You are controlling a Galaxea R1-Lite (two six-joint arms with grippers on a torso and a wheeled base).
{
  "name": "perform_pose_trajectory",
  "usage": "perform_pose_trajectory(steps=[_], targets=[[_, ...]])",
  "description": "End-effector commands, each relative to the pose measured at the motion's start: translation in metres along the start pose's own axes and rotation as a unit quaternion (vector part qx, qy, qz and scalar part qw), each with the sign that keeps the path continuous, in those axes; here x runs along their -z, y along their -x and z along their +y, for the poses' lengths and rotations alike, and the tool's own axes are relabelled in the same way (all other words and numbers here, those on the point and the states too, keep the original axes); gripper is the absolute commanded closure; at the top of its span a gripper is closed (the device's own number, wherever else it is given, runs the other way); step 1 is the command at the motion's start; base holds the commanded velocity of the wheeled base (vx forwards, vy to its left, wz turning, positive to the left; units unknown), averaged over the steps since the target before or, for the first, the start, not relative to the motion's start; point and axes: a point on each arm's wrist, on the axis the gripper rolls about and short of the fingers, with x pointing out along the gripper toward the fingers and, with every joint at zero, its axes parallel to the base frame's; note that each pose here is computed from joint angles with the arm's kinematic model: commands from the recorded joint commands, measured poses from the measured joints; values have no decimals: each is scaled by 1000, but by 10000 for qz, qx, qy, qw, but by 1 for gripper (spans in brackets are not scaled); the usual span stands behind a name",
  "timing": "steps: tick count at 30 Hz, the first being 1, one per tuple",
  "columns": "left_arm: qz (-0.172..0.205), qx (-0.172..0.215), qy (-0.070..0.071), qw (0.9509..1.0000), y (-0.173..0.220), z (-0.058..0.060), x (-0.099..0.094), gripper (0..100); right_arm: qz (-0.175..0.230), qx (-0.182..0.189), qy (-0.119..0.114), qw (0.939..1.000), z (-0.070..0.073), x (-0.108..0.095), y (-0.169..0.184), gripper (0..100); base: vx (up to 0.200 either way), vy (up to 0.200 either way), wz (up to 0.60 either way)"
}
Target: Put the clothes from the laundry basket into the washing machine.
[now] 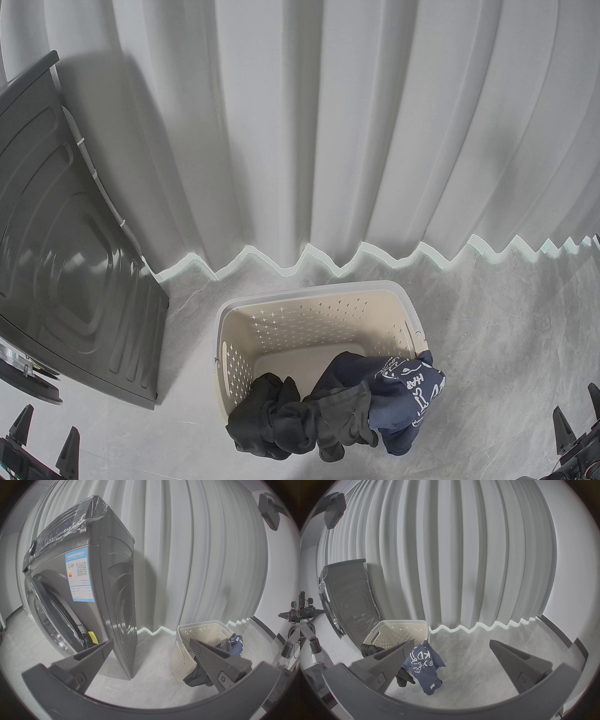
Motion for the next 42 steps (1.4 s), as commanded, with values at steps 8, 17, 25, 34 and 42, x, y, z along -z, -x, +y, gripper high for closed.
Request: perform_pose_trajectory(steps=[8, 17, 25, 34, 42], targets=[[-12, 0, -3, 10000, 0, 0, 4, 0, -4, 0, 2, 10000, 0, 5, 0, 0, 0, 0, 0], [-12, 0, 5, 10000, 0, 0, 4, 0, -4, 0, 2, 10000, 0, 5, 0, 0, 156, 0, 0], [-12, 0, 5, 10000, 0, 0, 4, 0, -4, 0, 2, 10000, 0, 5, 0, 0, 100, 0, 0], [-12, 0, -3, 10000, 0, 0, 4, 0, -4, 0, 2, 10000, 0, 5, 0, 0, 44, 0, 0], [-12, 0, 5, 10000, 0, 0, 4, 0, -4, 0, 2, 10000, 0, 5, 0, 0, 150, 0, 0]])
